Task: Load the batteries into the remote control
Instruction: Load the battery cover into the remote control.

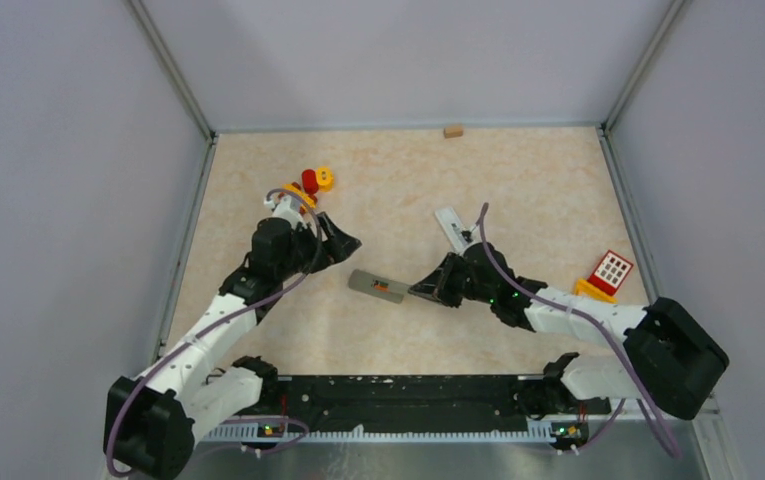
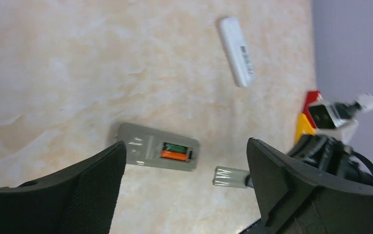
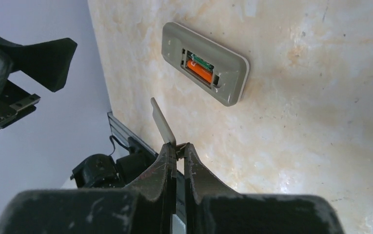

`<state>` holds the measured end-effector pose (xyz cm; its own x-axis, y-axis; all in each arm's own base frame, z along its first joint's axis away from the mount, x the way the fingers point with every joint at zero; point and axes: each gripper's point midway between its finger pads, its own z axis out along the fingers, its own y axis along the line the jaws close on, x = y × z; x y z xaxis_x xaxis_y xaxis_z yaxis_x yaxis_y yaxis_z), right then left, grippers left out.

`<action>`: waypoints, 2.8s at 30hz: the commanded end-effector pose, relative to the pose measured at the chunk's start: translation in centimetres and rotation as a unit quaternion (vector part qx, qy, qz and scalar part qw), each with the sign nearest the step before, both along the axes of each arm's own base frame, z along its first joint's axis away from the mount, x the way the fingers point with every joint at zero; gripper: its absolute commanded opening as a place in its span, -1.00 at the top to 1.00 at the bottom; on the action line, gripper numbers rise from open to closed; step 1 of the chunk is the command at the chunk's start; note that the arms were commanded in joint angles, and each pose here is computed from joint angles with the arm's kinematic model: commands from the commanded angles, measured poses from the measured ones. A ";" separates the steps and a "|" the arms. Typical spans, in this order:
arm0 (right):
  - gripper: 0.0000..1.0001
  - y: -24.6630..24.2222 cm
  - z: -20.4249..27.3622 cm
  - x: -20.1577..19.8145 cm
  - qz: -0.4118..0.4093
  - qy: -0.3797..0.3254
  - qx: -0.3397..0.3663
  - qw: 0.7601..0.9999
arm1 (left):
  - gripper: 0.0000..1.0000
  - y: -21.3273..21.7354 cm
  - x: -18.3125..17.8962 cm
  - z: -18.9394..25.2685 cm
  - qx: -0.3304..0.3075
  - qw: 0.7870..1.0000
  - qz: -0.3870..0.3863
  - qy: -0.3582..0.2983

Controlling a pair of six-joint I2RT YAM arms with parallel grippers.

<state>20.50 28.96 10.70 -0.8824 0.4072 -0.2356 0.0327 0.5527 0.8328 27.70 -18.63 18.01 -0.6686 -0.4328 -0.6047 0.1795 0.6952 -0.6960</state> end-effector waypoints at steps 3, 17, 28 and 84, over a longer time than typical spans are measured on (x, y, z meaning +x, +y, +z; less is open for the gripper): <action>1.00 2.4 0.5 2.7 -0.087 0.005 0.009 0.996 | -0.70 5.1 0.0 -6.5 0.081 0.984 0.136 0.086; 1.00 5.9 -0.9 4.6 -0.078 0.029 -0.032 0.996 | -0.48 3.8 -0.6 -10.5 0.083 0.984 0.065 0.141; 1.00 6.5 -2.7 3.5 -0.054 0.053 -0.044 0.996 | -0.42 2.3 -1.2 -12.3 0.084 0.981 0.005 0.173; 1.00 5.5 -3.4 2.3 -0.050 0.053 -0.049 0.996 | -0.22 2.7 -1.3 -15.5 0.129 0.965 -0.016 0.227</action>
